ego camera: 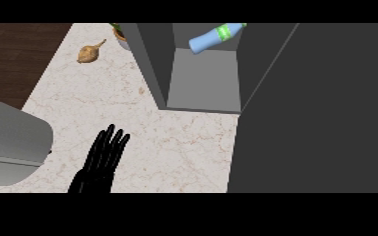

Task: Pick up the bottled water, place it into the cabinet and close the cabinet

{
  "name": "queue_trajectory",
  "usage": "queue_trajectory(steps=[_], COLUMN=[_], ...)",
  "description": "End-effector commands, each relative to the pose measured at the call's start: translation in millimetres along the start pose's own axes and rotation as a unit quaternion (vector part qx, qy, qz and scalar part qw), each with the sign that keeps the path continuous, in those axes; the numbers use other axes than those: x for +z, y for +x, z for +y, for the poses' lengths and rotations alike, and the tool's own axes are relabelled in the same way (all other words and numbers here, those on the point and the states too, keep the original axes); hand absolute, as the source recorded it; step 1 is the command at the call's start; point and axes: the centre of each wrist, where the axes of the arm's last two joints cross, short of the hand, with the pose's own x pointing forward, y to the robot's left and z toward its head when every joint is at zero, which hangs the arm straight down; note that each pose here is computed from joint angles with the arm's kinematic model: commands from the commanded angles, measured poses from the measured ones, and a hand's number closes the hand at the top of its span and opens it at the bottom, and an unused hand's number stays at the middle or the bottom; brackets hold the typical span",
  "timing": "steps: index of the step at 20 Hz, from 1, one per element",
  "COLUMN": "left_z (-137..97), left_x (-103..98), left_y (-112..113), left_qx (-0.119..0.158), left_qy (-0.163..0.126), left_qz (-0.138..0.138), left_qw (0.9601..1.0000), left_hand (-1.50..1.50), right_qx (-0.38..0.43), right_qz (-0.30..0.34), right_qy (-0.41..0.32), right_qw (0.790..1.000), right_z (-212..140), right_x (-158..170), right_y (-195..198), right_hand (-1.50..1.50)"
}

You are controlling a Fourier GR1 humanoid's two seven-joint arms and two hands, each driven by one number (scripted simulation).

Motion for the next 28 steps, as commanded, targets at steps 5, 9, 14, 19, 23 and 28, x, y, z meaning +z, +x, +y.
queue_trajectory(steps=[5, 9, 14, 19, 23, 28], left_z=[44, 60, 85, 89, 101, 102], left_x=[38, 38, 57, 56, 52, 51], left_y=[44, 61, 74, 84, 87, 88], left_qx=[-0.017, -0.008, -0.018, -0.010, -0.023, -0.015], left_qy=[-0.003, -0.019, -0.030, -0.048, -0.042, -0.056], left_qz=[-0.020, -0.031, -0.013, -0.005, -0.021, -0.023], left_qw=[0.9996, 0.9993, 0.9993, 0.9988, 0.9986, 0.9980], left_hand=[-1.50, -1.50, -1.50, -1.50, -1.50, -1.50], right_qx=[0.055, 0.020, 0.017, 0.064, 0.079, 0.060], right_qz=[-0.039, -0.017, 0.002, -0.016, 0.001, 0.006], right_qy=[0.076, 0.079, 0.120, 0.171, 0.191, 0.179], right_qw=[0.995, 0.996, 0.993, 0.983, 0.978, 0.982], right_z=[6, 11, 9, 0, -2, -1], right_x=[-30, -37, -46, -65, -76, -92], right_y=[41, 35, 32, 18, 11, 0], right_hand=[1.50, 1.50, 1.50, 1.50, 1.50, 1.50])
